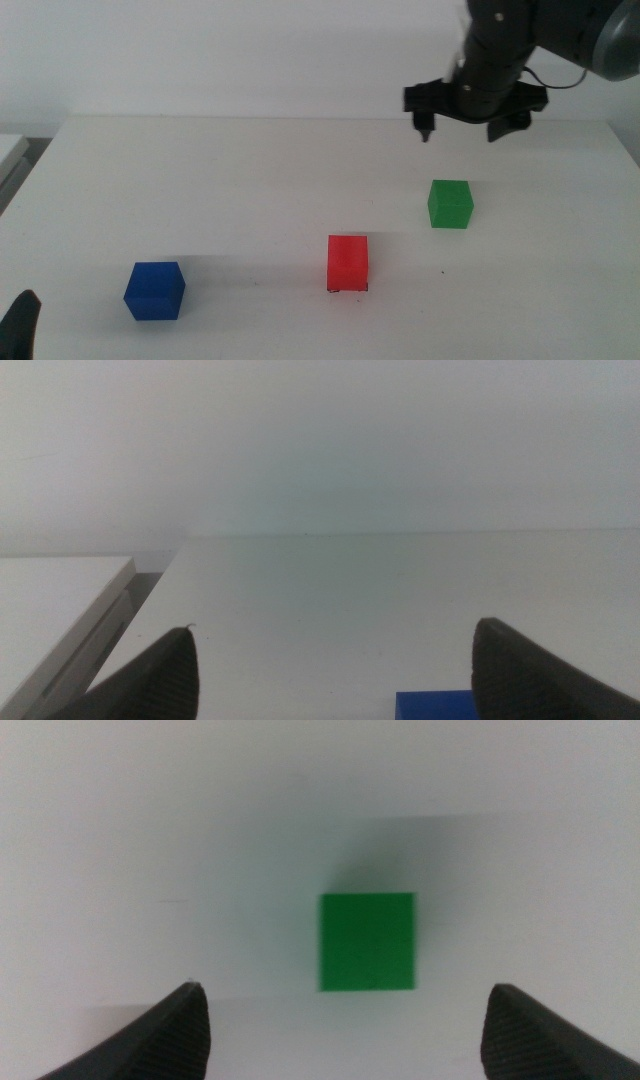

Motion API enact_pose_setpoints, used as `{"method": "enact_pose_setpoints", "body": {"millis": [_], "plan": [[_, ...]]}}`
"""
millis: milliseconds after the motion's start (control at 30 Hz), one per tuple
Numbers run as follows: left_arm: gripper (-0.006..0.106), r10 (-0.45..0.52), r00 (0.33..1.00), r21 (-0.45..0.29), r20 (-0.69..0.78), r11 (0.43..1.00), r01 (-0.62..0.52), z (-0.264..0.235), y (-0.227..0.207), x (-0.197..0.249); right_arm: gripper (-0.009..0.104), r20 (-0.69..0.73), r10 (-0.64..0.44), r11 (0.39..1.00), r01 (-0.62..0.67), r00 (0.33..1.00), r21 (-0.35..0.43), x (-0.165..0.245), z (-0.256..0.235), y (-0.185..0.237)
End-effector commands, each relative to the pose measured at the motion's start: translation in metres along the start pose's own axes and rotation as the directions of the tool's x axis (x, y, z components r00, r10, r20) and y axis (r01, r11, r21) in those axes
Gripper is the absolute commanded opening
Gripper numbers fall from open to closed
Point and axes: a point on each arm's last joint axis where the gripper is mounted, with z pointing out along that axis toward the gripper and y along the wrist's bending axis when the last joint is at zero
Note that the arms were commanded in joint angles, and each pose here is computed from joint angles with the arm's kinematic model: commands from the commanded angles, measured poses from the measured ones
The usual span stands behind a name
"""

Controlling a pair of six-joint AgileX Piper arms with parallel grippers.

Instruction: Stack red cubes first, then green, then blue cubes in a specific spot.

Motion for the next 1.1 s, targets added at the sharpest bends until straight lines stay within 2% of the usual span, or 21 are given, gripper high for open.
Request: {"method": "enact_pose_setpoints", "body": {"millis": [0,367,533,767,1067], "plan": [[0.093,-0.001,1.000,-0.001,0.015,1.000,0.001,0.000,0.000,-0.001,0.081,-0.029,0.005,1.000,-0.005,1.000,0.001,-0.006,0.014,-0.013],[0.093,-0.001,1.000,-0.001,0.015,1.000,0.001,0.000,0.000,-0.001,0.080,-0.075,0.036,0.999,-0.037,0.997,-0.007,-0.014,0.061,-0.025],[0.093,-0.001,1.000,-0.001,0.015,1.000,0.001,0.000,0.000,-0.001,0.080,-0.120,0.004,1.000,-0.006,0.993,-0.014,-0.009,0.088,-0.020],[0.093,-0.001,1.000,-0.001,0.015,1.000,0.001,0.000,0.000,-0.001,0.080,-0.127,0.035,0.999,-0.040,0.991,-0.037,0.001,0.113,-0.024],[0.093,-0.001,1.000,-0.001,0.015,1.000,0.001,0.000,0.000,-0.001,0.080,-0.166,0.056,0.998,-0.062,0.984,-0.030,0.011,0.136,-0.022]]}}
